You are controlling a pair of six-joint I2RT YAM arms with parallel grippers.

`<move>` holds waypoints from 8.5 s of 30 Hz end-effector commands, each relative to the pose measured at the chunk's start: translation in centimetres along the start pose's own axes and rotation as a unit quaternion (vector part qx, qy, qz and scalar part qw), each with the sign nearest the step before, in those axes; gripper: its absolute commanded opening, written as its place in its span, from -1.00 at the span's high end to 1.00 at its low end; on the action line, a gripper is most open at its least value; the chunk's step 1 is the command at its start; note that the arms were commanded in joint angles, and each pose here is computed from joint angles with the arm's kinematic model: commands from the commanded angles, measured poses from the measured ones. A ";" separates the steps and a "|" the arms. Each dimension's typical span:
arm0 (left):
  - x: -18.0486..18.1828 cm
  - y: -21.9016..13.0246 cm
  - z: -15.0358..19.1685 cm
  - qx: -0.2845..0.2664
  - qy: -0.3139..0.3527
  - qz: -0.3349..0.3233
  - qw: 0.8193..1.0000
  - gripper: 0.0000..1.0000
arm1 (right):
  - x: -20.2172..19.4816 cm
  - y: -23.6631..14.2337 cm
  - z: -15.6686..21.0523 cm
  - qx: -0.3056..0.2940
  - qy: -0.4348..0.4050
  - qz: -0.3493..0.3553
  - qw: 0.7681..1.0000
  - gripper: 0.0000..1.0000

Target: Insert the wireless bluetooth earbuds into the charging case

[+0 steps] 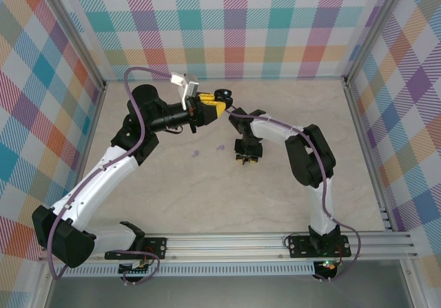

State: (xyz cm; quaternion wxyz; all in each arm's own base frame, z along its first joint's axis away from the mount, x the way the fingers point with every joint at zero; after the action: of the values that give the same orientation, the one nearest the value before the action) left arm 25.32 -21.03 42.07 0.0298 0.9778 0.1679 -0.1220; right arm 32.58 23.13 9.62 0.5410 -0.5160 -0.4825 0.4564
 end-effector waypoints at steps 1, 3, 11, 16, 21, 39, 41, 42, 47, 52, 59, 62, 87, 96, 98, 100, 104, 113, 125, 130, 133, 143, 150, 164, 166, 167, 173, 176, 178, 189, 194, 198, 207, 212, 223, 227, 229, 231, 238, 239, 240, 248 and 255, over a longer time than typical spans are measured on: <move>-0.3 -0.3 -0.2 -0.005 0.014 0.002 1.000 0.82 | 0.1 1.6 -0.3 0.005 0.005 0.017 1.000 0.30; -0.3 -0.4 -0.3 -0.005 0.016 0.001 1.000 0.82 | 0.1 1.8 -0.3 0.006 0.001 0.020 1.000 0.32; -0.3 -0.4 -0.2 -0.004 0.015 0.001 1.000 0.83 | -0.1 2.3 -0.4 0.006 -0.012 0.032 0.999 0.49; -0.3 -0.4 -0.1 -0.004 0.014 0.001 1.000 0.82 | -0.2 1.4 -0.2 -0.006 -0.036 0.030 0.999 0.52; -0.3 -0.4 -0.1 -0.003 0.014 0.000 1.000 0.82 | -0.8 0.3 0.2 -0.024 -0.051 0.034 0.998 0.50; 2.6 -0.2 2.3 0.026 -0.035 -0.109 0.993 0.83 | -2.1 -4.4 1.1 -0.146 -0.056 -0.031 0.987 0.49; 3.5 0.0 3.0 0.036 -0.049 -0.135 0.989 0.83 | -2.2 -5.2 1.3 -0.160 -0.058 -0.035 0.985 0.49; 3.8 0.0 3.3 0.039 -0.054 -0.144 0.987 0.84 | -2.3 -5.6 1.3 -0.166 -0.058 -0.038 0.984 0.49; 5.7 0.1 5.1 0.058 -0.075 -0.204 0.974 0.83 | -2.9 -7.8 1.8 -0.197 -0.062 -0.051 0.977 0.48; 7.2 0.3 6.8 0.074 -0.101 -0.236 0.964 0.84 | -3.2 -10.4 2.2 -0.228 -0.066 -0.072 0.969 0.47; 8.5 0.6 9.1 0.095 -0.124 -0.253 0.955 0.84 | -3.4 -14.1 2.8 -0.267 -0.072 -0.105 0.955 0.46; 8.8 0.7 10.2 0.105 -0.130 -0.251 0.954 0.84 | -3.3 -15.5 3.0 -0.280 -0.079 -0.122 0.949 0.46; 9.2 0.7 14.0 0.126 -0.147 -0.228 0.954 0.83 | -3.9 -14.5 4.5 -0.239 -0.123 -0.128 0.955 0.38; 8.5 -1.7 12.2 0.099 -0.139 -0.248 0.954 0.83 | -1.2 -9.4 4.6 -0.136 -0.207 -0.185 0.951 0.10; 8.1 -2.5 11.6 0.093 -0.136 -0.252 0.954 0.83 | -0.4 -8.5 4.5 -0.119 -0.219 -0.209 0.946 0.07; 7.8 -3.4 10.8 0.084 -0.134 -0.258 0.953 0.83 | 0.3 -7.6 4.4 -0.105 -0.232 -0.228 0.940 0.04; 7.0 -5.1 9.3 0.066 -0.129 -0.265 0.953 0.82 | 1.9 -6.3 4.1 -0.079 -0.263 -0.254 0.927 0.03; 4.9 -6.7 6.2 0.047 -0.110 -0.267 0.956 0.82 | 5.9 -3.9 3.7 -0.051 -0.362 -0.203 0.908 -0.06; 4.2 -7.5 5.4 0.043 -0.099 -0.279 0.954 0.81 | 8.2 -1.5 3.5 -0.016 -0.436 -0.140 0.889 0.07; 4.2 -7.5 5.4 0.047 -0.097 -0.281 0.954 0.80 | 8.6 -1.0 4.2 -0.002 -0.452 -0.137 0.882 0.09; 4.3 -7.6 5.6 0.052 -0.098 -0.283 0.953 0.80 | 8.7 -0.6 4.7 0.005 -0.469 -0.135 0.873 0.09; 4.3 -7.8 6.1 0.065 -0.092 -0.291 0.950 0.81 | 8.4 0.1 4.8 0.002 -0.467 -0.101 0.878 0.16; 4.2 -7.7 6.6 0.078 -0.094 -0.279 0.952 0.80 | 7.2 0.1 3.6 -0.012 -0.403 -0.079 0.912 0.32; 4.4 -6.6 7.5 0.108 -0.107 -0.234 0.960 0.81 | 1.1 -0.8 1.0 -0.025 -0.247 -0.041 0.968 0.46; 4.4 -6.6 7.6 0.108 -0.109 -0.230 0.961 0.81 | 0.0 -1.0 0.9 -0.026 -0.220 -0.028 0.975 0.45; 4.4 -6.5 7.6 0.109 -0.109 -0.228 0.961 0.81 | -0.5 -1.1 0.9 -0.025 -0.207 -0.022 0.978 0.45; 4.5 -6.2 7.8 0.108 -0.118 -0.219 0.963 0.81 | -1.7 -1.5 1.1 -0.020 -0.170 -0.022 0.985 0.37; 4.5 -6.1 7.7 0.105 -0.119 -0.216 0.963 0.81 | -1.7 -1.7 1.1 -0.020 -0.166 -0.021 0.986 0.24; 4.5 -6.1 7.7 0.106 -0.119 -0.215 0.964 0.81 | -1.6 -1.8 1.1 -0.020 -0.165 -0.024 0.986 0.22; 4.5 -6.0 7.7 0.106 -0.120 -0.214 0.963 0.81 | -0.8 -1.0 0.4 -0.013 -0.143 -0.023 0.989 0.26; 4.5 -6.0 7.7 0.106 -0.120 -0.215 0.963 0.81 | -0.8 -0.2 0.4 -0.005 -0.147 -0.005 0.989 0.33; 4.6 -6.0 7.8 0.108 -0.119 -0.217 0.963 0.81 | -1.0 0.3 0.7 0.001 -0.152 0.012 0.988 0.33; 4.7 -5.8 7.9 0.108 -0.123 -0.214 0.963 0.82 | -1.1 1.4 0.9 0.006 -0.160 0.061 0.985 0.36; 4.7 -5.8 8.0 0.109 -0.126 -0.212 0.963 0.82 | -0.8 2.1 0.6 0.007 -0.149 0.062 0.987 0.35; 4.6 -5.8 7.9 0.108 -0.125 -0.212 0.963 0.82 | -0.7 2.9 0.3 0.011 -0.130 0.067 0.989 0.49; 4.6 -5.8 8.0 0.109 -0.126 -0.211 0.963 0.82 | -0.8 3.2 0.3 0.011 -0.126 0.068 0.990 0.53; 4.6 -5.7 8.1 0.110 -0.127 -0.211 0.963 0.82 | -0.9 3.1 0.3 0.006 -0.125 0.065 0.990 0.58; 4.6 -5.7 8.2 0.109 -0.128 -0.209 0.963 0.81 | -0.9 2.7 0.3 -0.005 -0.126 0.061 0.990 0.61; 4.9 -5.2 9.2 0.113 -0.140 -0.208 0.961 0.82 | -1.7 0.1 0.8 -0.071 -0.131 0.036 0.988 0.67; 5.0 -5.0 9.5 0.114 -0.144 -0.206 0.961 0.81 | -1.8 -0.3 0.9 -0.083 -0.133 0.029 0.987 0.67; 5.1 -4.8 9.7 0.115 -0.148 -0.203 0.961 0.82 | -1.9 -0.7 1.0 -0.092 -0.135 0.022 0.986 0.68; 6.0 -3.4 12.6 0.129 -0.178 -0.201 0.955 0.83 | -2.6 -3.4 2.0 -0.149 -0.142 -0.018 0.978 0.71; 7.0 -2.2 15.5 0.147 -0.206 -0.202 0.946 0.85 | -2.9 -4.8 2.6 -0.165 -0.161 -0.031 0.973 0.71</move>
State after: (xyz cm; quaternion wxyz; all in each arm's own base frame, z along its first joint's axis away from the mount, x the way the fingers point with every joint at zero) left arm 27.10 -17.69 25.21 -0.1232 0.8655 0.3368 -0.3496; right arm 29.46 20.33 14.02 0.3890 -0.5074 -0.6368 0.4309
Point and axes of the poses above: each hand's point on the last joint's axis, 136 mm out from that joint toward the fingers, its own y axis out along the fingers, its own x axis along the line the jaws close on, z = x × y, the point moved 8 cm from there along -y, back along the fingers, and after that the axes turned 1 degree about y, right-handed, at the moved point
